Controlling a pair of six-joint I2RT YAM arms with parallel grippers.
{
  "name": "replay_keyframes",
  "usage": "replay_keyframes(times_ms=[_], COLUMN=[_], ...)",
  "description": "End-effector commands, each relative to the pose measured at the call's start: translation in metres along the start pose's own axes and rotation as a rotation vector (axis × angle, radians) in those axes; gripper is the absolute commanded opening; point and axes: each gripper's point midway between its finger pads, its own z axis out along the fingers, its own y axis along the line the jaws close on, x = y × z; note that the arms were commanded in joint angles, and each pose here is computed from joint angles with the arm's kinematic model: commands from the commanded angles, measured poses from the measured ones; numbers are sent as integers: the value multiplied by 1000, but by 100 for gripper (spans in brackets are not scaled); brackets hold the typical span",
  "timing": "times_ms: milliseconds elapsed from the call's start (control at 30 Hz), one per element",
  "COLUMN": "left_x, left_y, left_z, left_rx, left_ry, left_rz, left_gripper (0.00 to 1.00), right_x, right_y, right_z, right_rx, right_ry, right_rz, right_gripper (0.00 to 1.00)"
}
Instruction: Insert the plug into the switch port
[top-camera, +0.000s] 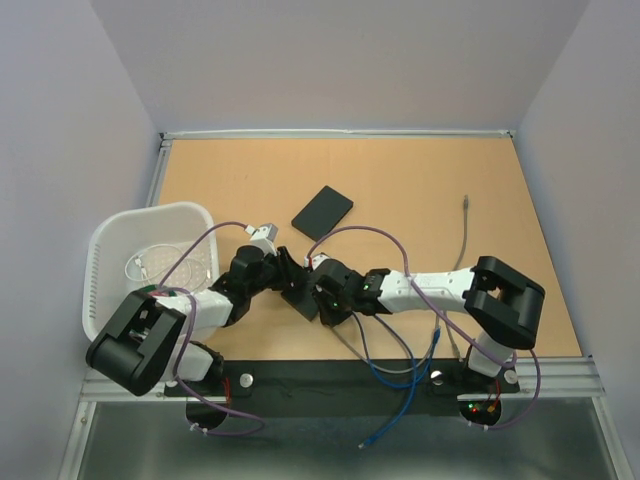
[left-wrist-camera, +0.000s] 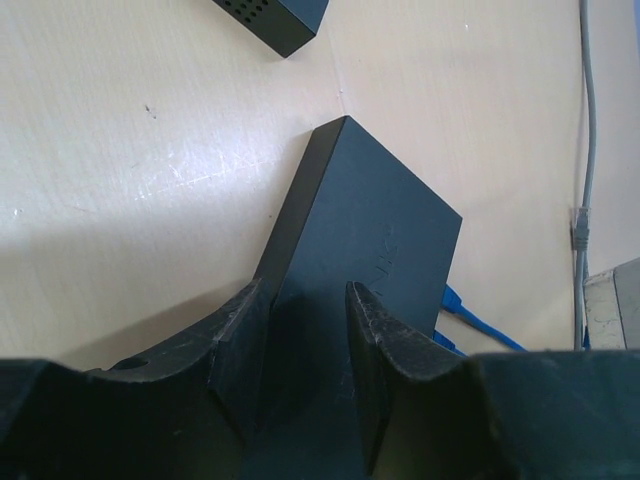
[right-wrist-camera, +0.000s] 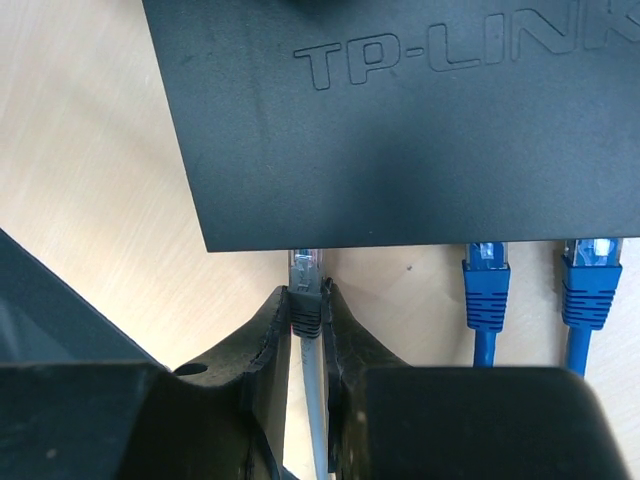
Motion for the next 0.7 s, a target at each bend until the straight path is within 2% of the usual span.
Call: replay_keyframes(times_ms=[0,433,667], left_x=[2,4,8], left_y=[-11,-7,-7], left_z=[1,2,-1], left_rx=[59,51,51], left_ry=[11,23,27], left_rz=[1,-8,-27], left_gripper=[46,45,39], right_x=[-32,-41,-57], right_y=[23,24,23], right_z=[-4,-7,-7], right_rx=[-54,-35,2], right_ry=[-83,-115,-160], right_rz=[-16,1,5], right_gripper=[0,0,0])
